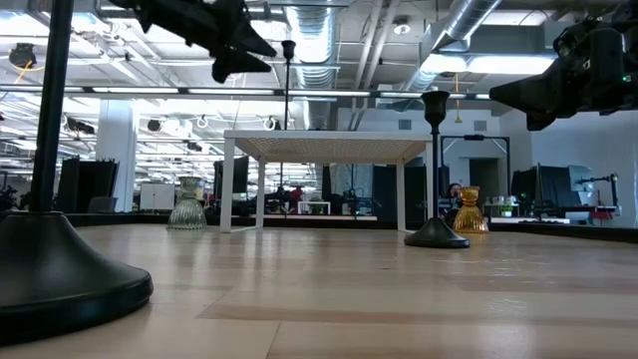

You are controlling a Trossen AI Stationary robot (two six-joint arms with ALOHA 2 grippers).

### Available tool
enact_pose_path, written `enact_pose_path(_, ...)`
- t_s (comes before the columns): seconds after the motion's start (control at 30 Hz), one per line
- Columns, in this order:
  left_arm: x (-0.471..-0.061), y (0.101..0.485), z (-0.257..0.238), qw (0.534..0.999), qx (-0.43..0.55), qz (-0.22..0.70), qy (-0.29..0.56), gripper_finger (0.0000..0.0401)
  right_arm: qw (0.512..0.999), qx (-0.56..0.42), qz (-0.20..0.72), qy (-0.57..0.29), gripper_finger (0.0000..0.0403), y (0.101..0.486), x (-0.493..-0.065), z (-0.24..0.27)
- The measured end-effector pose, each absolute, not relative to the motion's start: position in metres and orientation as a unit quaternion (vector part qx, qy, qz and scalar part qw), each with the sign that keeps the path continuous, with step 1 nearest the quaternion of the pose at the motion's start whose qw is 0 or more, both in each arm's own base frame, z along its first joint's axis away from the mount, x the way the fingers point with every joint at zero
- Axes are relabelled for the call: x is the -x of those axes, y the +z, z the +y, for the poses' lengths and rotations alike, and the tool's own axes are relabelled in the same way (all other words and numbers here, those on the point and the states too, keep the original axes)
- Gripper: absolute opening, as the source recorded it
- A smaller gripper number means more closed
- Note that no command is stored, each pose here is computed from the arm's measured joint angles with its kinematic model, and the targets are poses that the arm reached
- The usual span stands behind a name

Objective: Pick & Place candle stick holders
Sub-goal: Put the transparent glass candle holder on the shelf

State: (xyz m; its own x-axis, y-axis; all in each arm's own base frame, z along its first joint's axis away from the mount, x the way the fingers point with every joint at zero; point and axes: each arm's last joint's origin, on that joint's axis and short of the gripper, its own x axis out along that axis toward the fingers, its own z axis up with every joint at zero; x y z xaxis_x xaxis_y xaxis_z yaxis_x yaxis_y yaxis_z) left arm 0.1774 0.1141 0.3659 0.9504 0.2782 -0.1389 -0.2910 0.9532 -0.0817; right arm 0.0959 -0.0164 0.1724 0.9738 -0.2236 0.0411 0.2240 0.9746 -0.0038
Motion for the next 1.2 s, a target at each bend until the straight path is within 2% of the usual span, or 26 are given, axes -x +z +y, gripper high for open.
enact_pose_path(0.37, -0.148, 0.375, 0.061, 0.994, 0.050, 0.077, 0.061, 0.0139, 0.993, 0.004, -0.020, -0.113, 0.0000, 0.172, -0.096, -0.016)
enact_pose_path(0.6, -0.139, 0.341, 0.029, 0.994, 0.045, 0.087, -0.038, 0.0094, 0.993, 0.005, -0.020, -0.113, 0.0000, 0.172, -0.096, -0.016)
enact_pose_path(0.87, -0.148, 0.298, -0.010, 0.982, -0.003, 0.027, -0.187, 0.0061, 0.993, 0.005, -0.020, -0.113, 0.0000, 0.172, -0.096, -0.016)
enact_pose_path(1.07, -0.150, 0.275, -0.026, 0.972, -0.016, 0.053, -0.229, 0.0046, 0.993, 0.005, -0.020, -0.113, 0.0000, 0.172, -0.096, -0.016)
enact_pose_path(1.2, -0.150, 0.273, -0.027, 0.970, -0.031, 0.048, -0.235, 0.0039, 0.993, 0.005, -0.020, -0.113, 0.0000, 0.172, -0.096, -0.016)
